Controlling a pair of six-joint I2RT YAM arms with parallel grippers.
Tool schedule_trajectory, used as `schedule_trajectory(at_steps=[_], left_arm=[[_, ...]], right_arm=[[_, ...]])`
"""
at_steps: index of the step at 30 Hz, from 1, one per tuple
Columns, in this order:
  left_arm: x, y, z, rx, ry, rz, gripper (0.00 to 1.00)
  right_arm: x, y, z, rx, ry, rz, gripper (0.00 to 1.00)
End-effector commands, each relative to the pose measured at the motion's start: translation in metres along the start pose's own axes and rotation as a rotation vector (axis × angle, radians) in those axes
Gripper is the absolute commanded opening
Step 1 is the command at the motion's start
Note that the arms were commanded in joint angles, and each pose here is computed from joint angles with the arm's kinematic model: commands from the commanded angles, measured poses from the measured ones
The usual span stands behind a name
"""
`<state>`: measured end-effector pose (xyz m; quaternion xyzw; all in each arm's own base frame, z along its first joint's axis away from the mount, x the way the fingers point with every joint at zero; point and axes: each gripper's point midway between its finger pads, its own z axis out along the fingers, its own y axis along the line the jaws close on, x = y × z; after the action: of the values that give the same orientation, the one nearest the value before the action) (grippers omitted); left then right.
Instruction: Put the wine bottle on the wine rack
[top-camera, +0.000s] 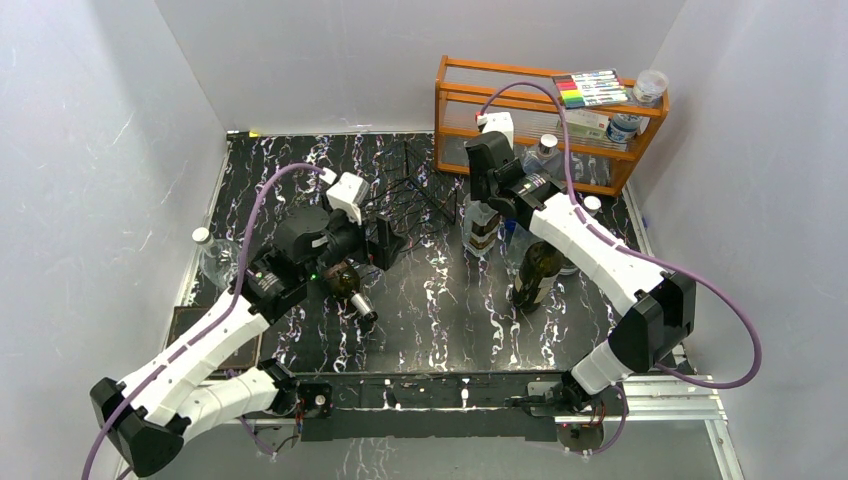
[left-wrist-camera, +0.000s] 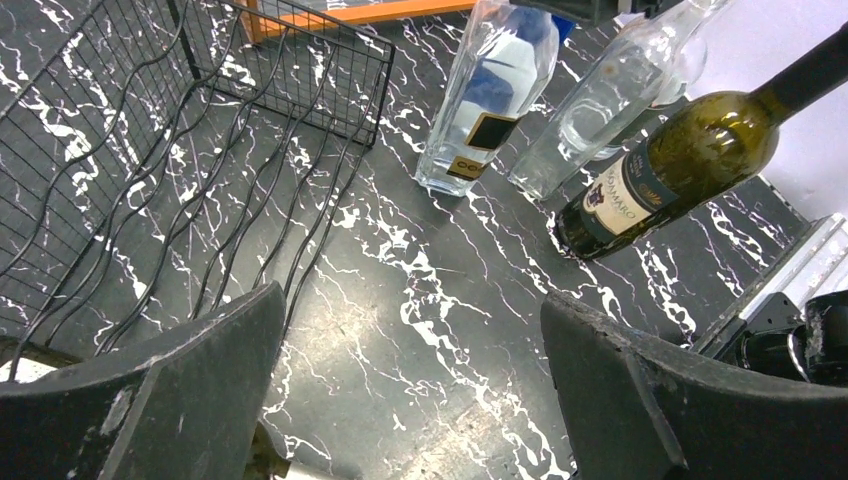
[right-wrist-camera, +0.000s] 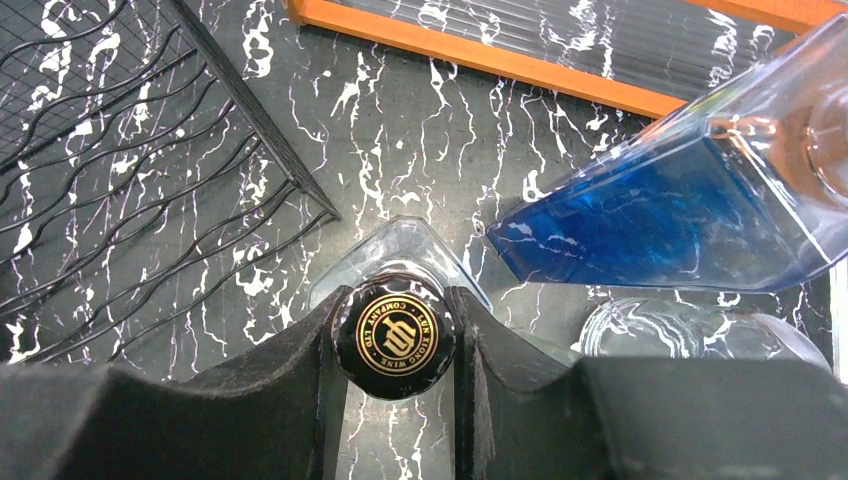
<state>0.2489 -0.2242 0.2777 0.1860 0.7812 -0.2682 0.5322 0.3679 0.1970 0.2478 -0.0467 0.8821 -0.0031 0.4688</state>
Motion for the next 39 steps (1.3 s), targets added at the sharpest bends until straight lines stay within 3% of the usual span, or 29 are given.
schedule_trajectory(at_steps=[1,9,17,25,34,39], left_arm=[[-0.002,-0.005,0.01,0.041,-0.043,0.012,0.98],[0.018,-0.02,0.031,0.174,-0.058,0.094,0.98],[0.044,-0.035,0.058,0.289,-0.019,0.106,0.98],[0.078,-0.086,0.049,0.656,0.066,0.095,0.98],[0.101,-0.094,0.041,0.782,0.06,0.186,0.98],[0.105,-0.1,0.043,0.826,0.062,0.166,0.98]], right_arm=[[-0.032,-0.003,-0.017,-0.029,-0.088,-0.027,0.03],[-0.032,0.01,-0.053,-0.203,-0.071,-0.037,0.0],[-0.039,0.03,-0.115,-0.457,-0.081,0.091,0.0],[-0.016,0.047,-0.144,-0.662,-0.056,0.002,0.0],[-0.007,0.059,-0.169,-0.818,-0.043,-0.111,0.0],[-0.011,0.068,-0.184,-0.911,-0.063,-0.139,0.0]])
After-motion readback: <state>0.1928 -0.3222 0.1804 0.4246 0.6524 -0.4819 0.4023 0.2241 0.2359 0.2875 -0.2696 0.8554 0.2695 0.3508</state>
